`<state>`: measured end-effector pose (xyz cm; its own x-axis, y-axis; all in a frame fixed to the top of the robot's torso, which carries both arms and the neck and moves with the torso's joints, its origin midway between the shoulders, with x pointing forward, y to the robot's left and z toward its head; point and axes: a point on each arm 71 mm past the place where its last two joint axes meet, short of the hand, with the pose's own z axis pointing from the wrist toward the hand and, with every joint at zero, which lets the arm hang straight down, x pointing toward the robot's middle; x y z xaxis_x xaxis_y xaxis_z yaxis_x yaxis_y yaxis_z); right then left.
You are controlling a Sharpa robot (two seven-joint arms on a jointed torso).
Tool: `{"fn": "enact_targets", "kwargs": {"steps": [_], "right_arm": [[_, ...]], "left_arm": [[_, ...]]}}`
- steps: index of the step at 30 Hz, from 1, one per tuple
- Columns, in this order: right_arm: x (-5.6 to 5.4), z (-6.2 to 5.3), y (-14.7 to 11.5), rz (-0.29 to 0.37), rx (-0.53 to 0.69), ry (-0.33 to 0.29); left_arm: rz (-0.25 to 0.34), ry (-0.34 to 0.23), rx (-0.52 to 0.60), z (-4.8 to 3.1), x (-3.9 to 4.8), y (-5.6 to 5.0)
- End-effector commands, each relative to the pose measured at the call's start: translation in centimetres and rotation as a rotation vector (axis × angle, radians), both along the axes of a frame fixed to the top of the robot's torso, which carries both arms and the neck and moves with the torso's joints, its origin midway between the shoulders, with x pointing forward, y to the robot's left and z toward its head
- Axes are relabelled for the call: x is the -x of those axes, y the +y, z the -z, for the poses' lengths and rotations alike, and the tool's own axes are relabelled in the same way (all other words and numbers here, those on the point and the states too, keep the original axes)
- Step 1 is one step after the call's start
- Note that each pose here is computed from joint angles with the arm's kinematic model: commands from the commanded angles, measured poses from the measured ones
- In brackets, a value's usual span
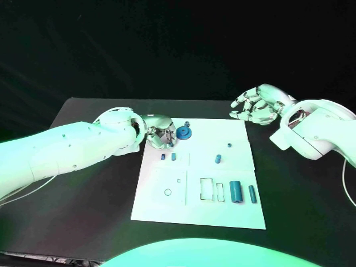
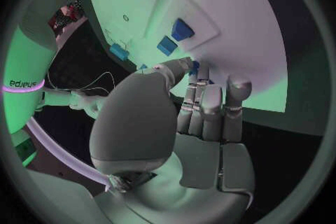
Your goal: Assemble the parts on the task board
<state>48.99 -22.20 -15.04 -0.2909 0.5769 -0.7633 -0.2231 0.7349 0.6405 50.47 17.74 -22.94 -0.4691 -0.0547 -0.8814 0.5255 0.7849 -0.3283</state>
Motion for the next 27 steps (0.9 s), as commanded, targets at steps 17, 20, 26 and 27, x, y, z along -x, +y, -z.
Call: {"fn": "enact_targets", "kwargs": {"steps": [17,20,26,27], "right_arm": [[-0.10,-0.19,-0.20,0.014,-0.006,-0.031],[-0.14,-0.23,-0.26,0.020,-0.008,-0.036],[-0.19,-0.22,-0.31,0.026,-0.008,-0.037],[-0.20,-0.20,-0.33,0.027,-0.007,-0.036]], "left_arm": [[0.006,0.014,-0.006,0.16,0.26,-0.03],[0.003,0.015,-0.008,0.17,0.25,0.02],[-0.008,0.020,-0.017,0.25,0.19,0.27],[-0.010,0.020,-0.018,0.26,0.17,0.33]]}}
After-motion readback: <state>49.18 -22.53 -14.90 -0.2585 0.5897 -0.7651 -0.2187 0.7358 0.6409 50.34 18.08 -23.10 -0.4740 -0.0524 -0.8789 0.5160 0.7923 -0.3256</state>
